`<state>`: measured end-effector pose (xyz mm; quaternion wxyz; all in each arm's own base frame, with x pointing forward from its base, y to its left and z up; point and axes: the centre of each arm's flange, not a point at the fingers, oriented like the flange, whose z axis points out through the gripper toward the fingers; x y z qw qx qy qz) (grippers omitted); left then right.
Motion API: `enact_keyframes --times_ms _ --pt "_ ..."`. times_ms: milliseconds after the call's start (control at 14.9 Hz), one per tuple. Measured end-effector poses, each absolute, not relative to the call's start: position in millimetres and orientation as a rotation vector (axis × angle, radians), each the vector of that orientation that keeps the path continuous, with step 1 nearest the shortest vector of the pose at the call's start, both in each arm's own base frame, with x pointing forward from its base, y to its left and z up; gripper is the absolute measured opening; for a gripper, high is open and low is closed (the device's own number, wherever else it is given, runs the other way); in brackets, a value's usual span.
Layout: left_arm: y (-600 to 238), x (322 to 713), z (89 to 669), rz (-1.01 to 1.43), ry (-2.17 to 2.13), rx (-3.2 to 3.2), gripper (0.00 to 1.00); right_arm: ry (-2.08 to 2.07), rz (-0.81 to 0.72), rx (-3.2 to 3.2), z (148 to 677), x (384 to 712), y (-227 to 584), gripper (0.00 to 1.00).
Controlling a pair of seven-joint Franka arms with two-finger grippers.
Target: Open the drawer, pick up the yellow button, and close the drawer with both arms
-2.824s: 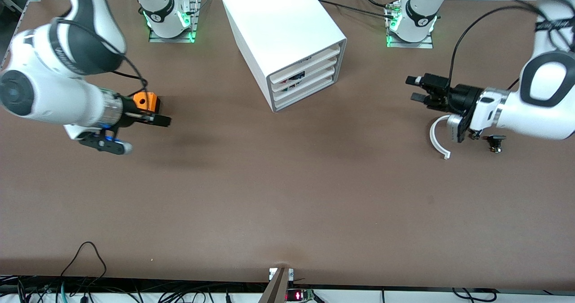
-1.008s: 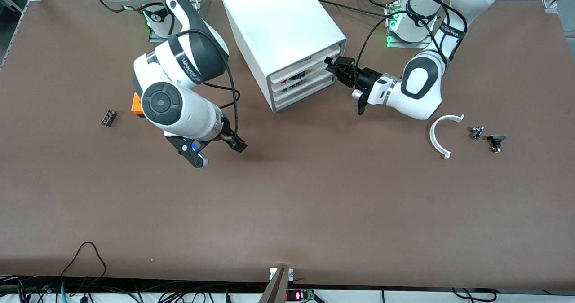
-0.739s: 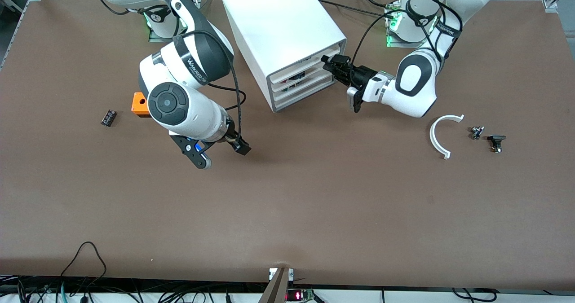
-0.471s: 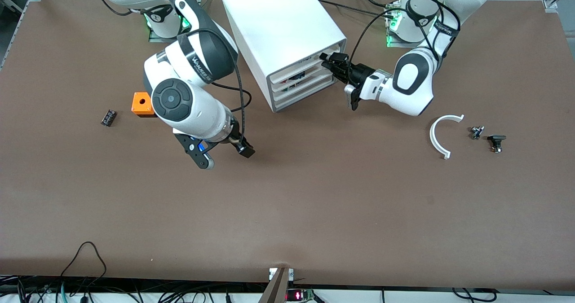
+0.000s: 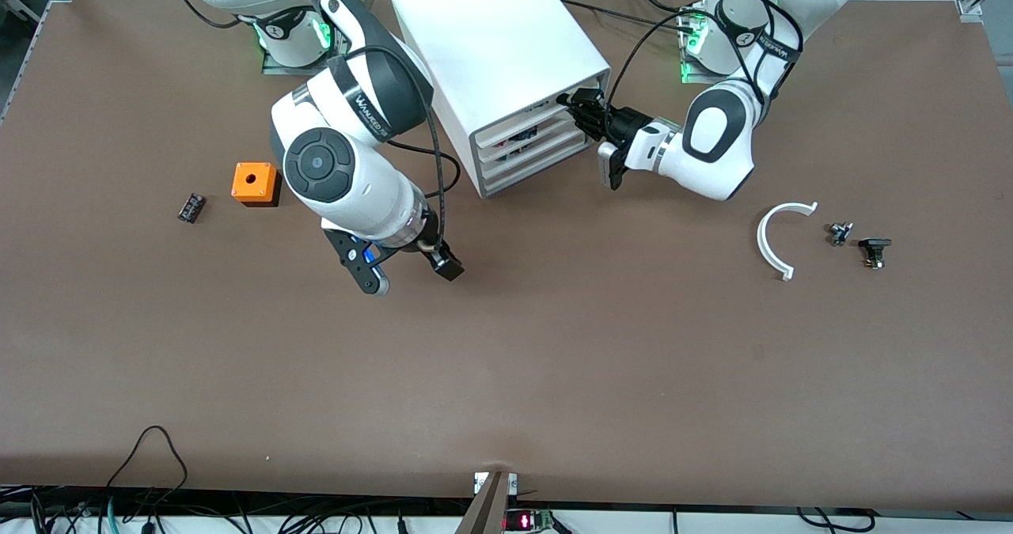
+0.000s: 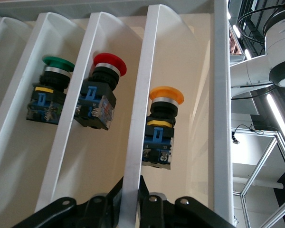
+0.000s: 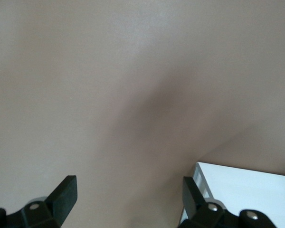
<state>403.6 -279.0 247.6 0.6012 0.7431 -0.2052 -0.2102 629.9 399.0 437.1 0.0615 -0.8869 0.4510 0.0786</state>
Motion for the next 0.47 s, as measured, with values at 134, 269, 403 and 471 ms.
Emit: enact_keyframes --times_ms 134,269,403,471 --pt "-276.2 406.8 248.3 -0.475 -0.474 1.723 0.11 1.384 0.227 -2.649 437.3 630.3 405.0 0.99" --pt "-262.7 418.7 249.8 -0.452 -0.477 1.738 0.11 1.386 0.22 -2.637 437.8 629.2 410.0 0.99" --pt "-242.5 443.9 253.5 -0.416 -0.501 1.765 0.11 1.384 0.212 -2.628 439.3 628.4 413.3 0.99" --pt "-232.1 459.4 254.0 -0.399 -0.51 1.775 0.11 1.382 0.208 -2.624 440.1 628.3 414.5 0.99"
